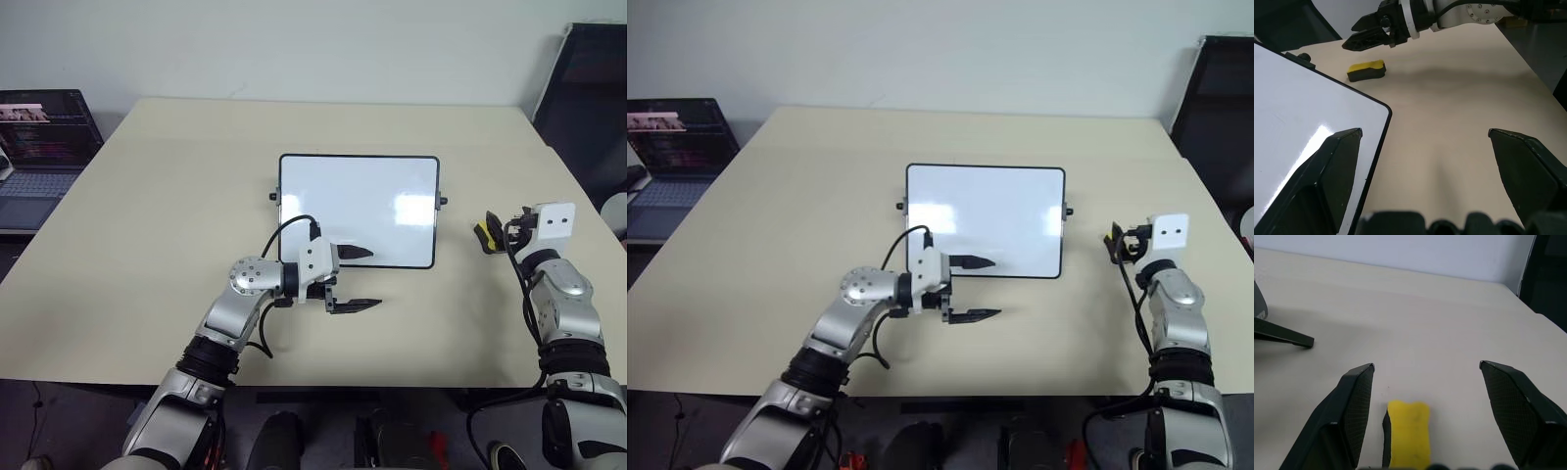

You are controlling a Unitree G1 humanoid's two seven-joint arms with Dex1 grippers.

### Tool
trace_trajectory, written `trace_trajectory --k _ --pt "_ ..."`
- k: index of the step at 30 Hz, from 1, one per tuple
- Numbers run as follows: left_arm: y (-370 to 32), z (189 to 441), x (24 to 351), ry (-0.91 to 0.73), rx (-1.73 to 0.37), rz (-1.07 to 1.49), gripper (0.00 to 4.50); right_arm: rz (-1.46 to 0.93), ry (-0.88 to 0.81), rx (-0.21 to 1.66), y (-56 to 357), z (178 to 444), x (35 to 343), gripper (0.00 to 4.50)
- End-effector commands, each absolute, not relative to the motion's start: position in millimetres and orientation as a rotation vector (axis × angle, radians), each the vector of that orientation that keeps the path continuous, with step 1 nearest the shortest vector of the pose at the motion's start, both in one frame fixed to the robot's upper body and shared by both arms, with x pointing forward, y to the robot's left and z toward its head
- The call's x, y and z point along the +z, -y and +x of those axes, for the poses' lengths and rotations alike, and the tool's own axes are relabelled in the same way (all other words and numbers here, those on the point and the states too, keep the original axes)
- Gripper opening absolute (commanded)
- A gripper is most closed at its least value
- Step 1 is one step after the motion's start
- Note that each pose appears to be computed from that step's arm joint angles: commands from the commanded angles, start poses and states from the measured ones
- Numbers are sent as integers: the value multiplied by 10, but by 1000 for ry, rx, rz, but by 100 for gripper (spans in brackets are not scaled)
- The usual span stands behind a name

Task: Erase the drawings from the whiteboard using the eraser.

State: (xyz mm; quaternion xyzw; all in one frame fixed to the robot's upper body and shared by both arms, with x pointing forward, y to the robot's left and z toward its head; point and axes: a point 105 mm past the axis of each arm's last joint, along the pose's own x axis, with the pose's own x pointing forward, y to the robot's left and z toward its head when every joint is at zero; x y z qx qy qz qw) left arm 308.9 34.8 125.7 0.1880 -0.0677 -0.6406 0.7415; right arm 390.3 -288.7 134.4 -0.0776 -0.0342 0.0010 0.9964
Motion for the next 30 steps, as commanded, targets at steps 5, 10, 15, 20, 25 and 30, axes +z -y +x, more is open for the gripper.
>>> trace_trajectory --k 5,10,15,20,25,30 --pt "-298 3065 1356 193 -1418 430 450 -121 110 13 2860 3876 1463 408" --pt "-327 3083 1363 191 -1406 432 450 -122 116 9 2864 3860 1475 448" --pt "-369 3108 1374 186 -1393 438 450 -133 130 -4 2885 3851 1516 448" --pt "-481 3154 1422 178 -1351 438 450 -129 130 -21 2903 3817 1567 448" --pt "-689 3193 1478 154 -1255 388 450 -118 122 -1 2824 3702 1654 448" --pt "-833 3168 1467 127 -1154 355 450 -128 89 2 2770 3581 1706 448"
